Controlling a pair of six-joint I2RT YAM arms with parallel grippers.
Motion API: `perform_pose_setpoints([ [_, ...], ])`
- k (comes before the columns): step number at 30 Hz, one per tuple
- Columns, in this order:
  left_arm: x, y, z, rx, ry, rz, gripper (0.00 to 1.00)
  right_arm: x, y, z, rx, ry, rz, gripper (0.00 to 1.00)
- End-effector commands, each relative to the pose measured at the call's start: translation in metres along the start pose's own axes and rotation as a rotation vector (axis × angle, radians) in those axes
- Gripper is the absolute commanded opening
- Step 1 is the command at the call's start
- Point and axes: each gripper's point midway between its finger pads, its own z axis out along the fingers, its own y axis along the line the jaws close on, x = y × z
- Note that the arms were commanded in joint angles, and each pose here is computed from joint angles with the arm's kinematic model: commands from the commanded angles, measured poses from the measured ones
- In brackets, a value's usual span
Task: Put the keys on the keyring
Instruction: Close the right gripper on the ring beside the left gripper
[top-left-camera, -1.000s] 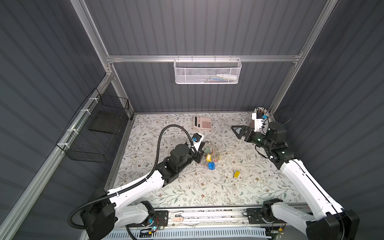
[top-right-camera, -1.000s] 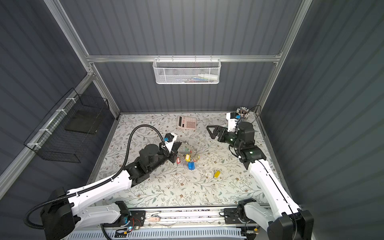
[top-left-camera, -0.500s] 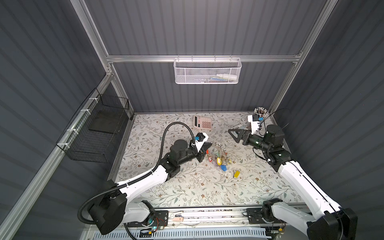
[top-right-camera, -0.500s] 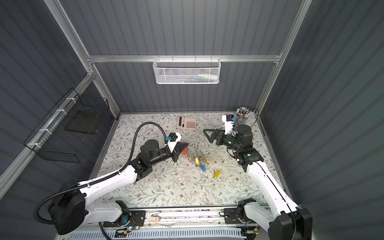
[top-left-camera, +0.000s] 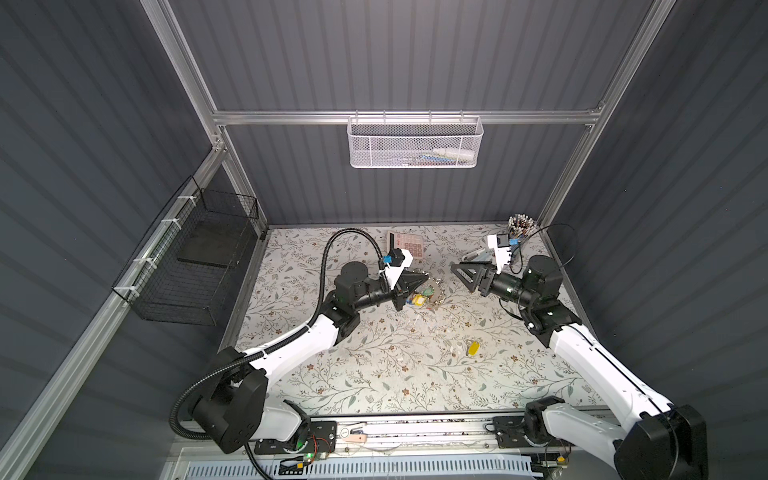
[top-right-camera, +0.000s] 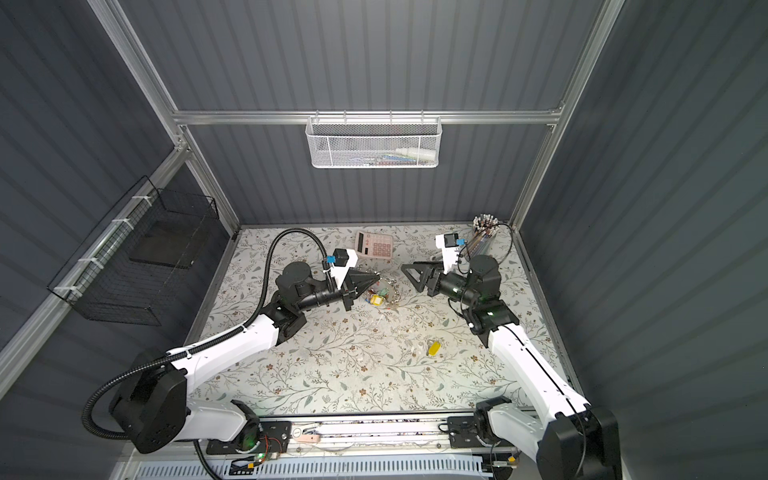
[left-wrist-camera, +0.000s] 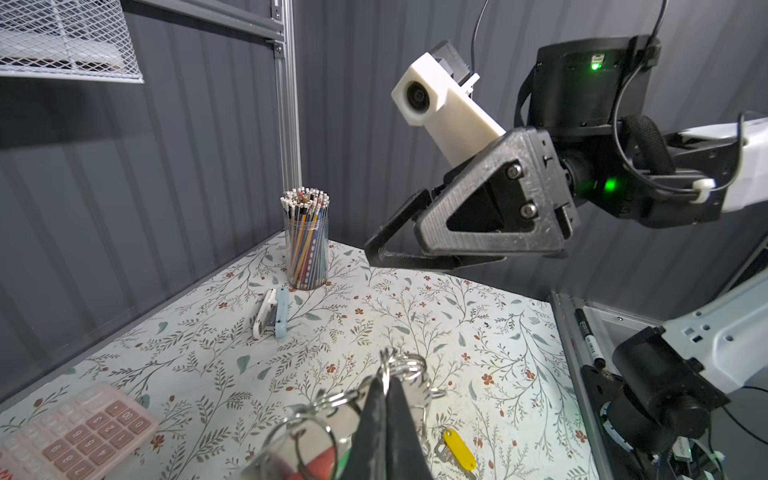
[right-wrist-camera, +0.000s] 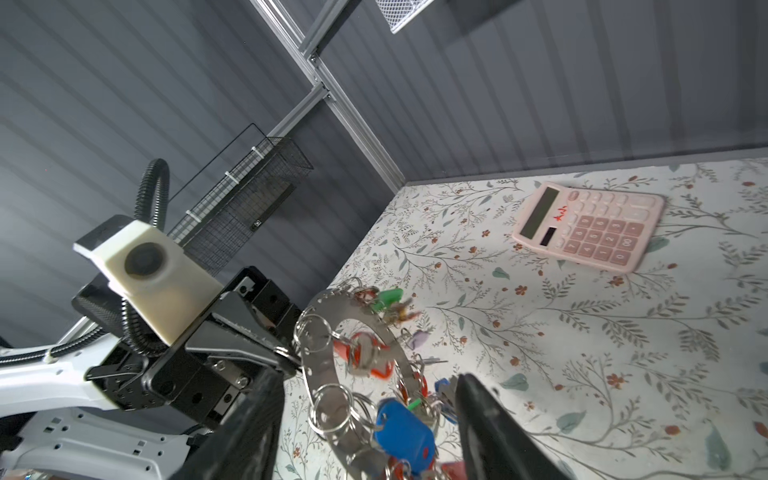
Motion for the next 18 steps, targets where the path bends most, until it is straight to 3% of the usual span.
perform_pose_setpoints([
  [1,-0.049,-0.006,-0.005,0.128,-0.132,0.020,0.00,-0.007,0.013,0.007,-0.093,-0.014,-0.054,0.61],
  [5,-0.055,-0.003,-0.008,0.190,-0.153,-0.021,0.00,-0.010,0.022,0.012,-0.159,-0.011,-0.072,0.57],
  [10,-0.060,-0.007,-0.010,0.221,-0.163,-0.023,0.00,-0.005,0.024,0.017,-0.164,0.025,-0.101,0.42],
  [18,-0.059,-0.010,-0.011,0.250,-0.170,-0.039,0.00,-0.003,0.029,0.028,-0.184,0.046,-0.121,0.38],
])
